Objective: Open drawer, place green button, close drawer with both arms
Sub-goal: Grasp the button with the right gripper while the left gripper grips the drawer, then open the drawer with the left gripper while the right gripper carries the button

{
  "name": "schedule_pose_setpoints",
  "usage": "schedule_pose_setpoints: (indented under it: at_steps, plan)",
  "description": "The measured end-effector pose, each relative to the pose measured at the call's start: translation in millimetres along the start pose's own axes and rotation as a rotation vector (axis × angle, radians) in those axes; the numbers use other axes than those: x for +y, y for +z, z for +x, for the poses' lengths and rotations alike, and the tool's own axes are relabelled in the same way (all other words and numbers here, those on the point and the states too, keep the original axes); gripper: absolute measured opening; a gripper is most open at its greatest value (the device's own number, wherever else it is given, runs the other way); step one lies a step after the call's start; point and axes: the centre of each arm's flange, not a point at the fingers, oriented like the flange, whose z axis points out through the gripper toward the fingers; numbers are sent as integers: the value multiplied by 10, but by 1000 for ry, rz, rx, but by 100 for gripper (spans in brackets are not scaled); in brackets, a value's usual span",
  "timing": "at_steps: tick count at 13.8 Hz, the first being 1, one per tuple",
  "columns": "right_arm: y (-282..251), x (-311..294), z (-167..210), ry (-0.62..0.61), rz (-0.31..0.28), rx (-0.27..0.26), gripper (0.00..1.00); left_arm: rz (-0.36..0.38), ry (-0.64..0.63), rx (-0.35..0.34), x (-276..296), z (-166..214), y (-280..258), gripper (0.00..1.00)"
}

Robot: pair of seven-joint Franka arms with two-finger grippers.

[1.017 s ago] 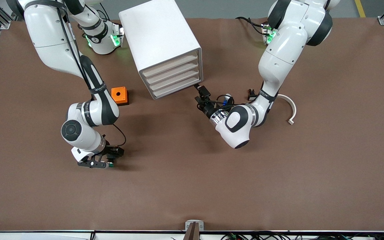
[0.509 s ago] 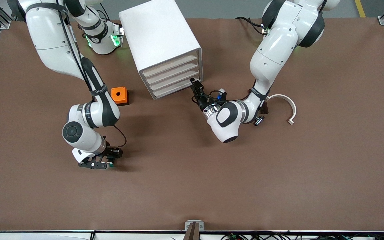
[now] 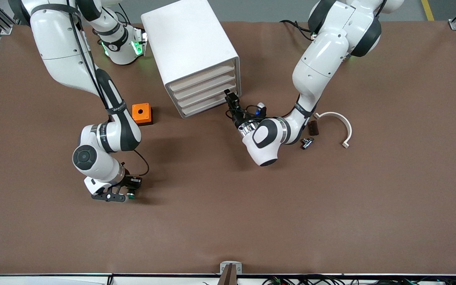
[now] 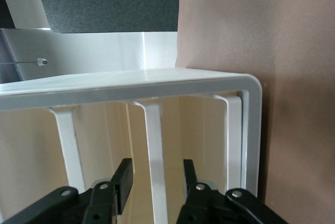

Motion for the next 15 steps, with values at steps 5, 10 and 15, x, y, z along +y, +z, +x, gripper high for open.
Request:
schedule_pose_setpoints:
  at_steps: [5, 10, 15]
  plan:
    - [-435, 6, 105, 84, -15, -83, 41, 40, -15, 60, -13, -29, 307, 43]
    - [-1154, 8, 73, 214, -13, -117, 41, 50, -28, 74, 55, -9, 401, 27]
    - [-1467, -53, -39, 350, -27, -157, 41, 57, -36, 77, 78, 2, 414, 17]
